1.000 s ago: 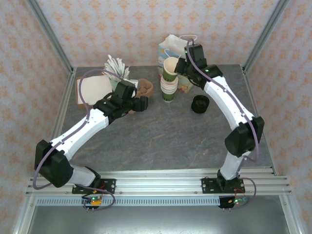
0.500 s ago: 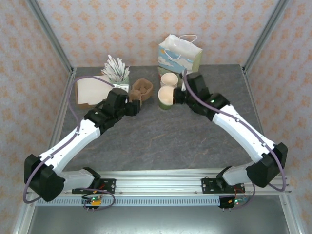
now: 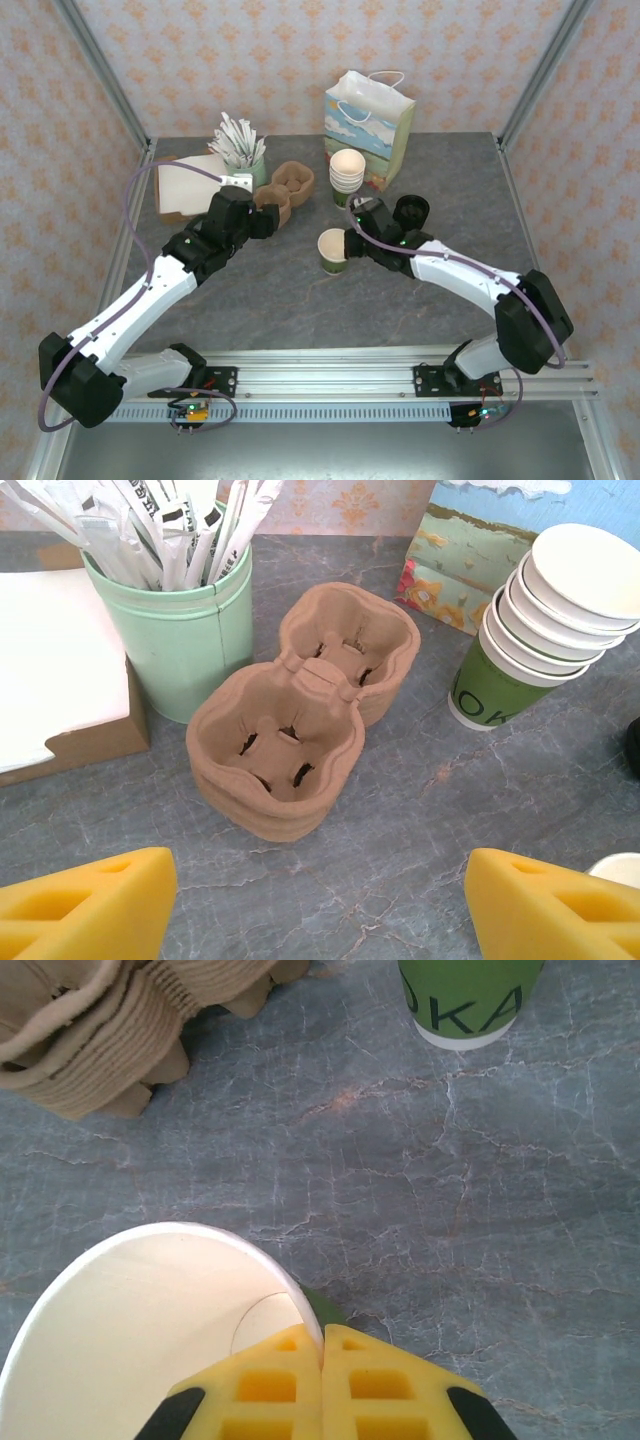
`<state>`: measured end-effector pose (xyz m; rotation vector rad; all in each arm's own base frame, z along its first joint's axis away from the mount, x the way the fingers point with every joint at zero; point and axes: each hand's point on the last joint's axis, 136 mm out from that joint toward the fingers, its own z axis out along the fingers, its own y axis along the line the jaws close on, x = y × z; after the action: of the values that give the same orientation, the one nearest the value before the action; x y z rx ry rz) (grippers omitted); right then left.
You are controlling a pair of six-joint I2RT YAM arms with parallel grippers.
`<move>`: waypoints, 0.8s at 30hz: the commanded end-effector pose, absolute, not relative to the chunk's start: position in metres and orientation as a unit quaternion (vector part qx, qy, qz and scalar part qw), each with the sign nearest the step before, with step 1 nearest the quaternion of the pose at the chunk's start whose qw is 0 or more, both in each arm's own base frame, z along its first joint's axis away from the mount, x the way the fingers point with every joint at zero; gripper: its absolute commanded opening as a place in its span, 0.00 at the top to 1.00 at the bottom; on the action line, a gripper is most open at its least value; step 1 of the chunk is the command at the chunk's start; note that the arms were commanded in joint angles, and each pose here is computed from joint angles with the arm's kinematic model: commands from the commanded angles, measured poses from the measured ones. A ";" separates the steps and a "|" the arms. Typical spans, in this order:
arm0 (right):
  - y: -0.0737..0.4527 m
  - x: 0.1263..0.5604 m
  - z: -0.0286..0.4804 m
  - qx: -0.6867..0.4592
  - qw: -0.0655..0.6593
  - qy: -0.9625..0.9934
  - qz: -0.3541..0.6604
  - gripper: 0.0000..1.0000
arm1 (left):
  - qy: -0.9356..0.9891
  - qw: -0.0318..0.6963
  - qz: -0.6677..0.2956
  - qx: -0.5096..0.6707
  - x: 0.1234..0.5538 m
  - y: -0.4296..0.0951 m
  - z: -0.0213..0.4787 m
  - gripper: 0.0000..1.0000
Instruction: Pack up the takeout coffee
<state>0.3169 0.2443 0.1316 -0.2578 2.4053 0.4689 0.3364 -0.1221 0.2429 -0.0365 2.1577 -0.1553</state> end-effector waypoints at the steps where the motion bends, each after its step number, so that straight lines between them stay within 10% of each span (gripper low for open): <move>1: 0.256 0.321 0.137 -0.093 0.354 0.907 0.206 0.94 | 0.878 0.475 -0.064 -0.025 0.337 -0.121 0.245 0.23; 24: 0.199 0.325 0.223 -0.060 0.429 0.894 0.112 0.56 | 0.866 0.478 -0.148 -0.008 0.337 -0.150 0.264 0.23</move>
<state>0.3160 0.2271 0.1786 -0.2093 2.3148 0.4056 0.3352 -0.1322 0.2398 -0.0278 2.1763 -0.2253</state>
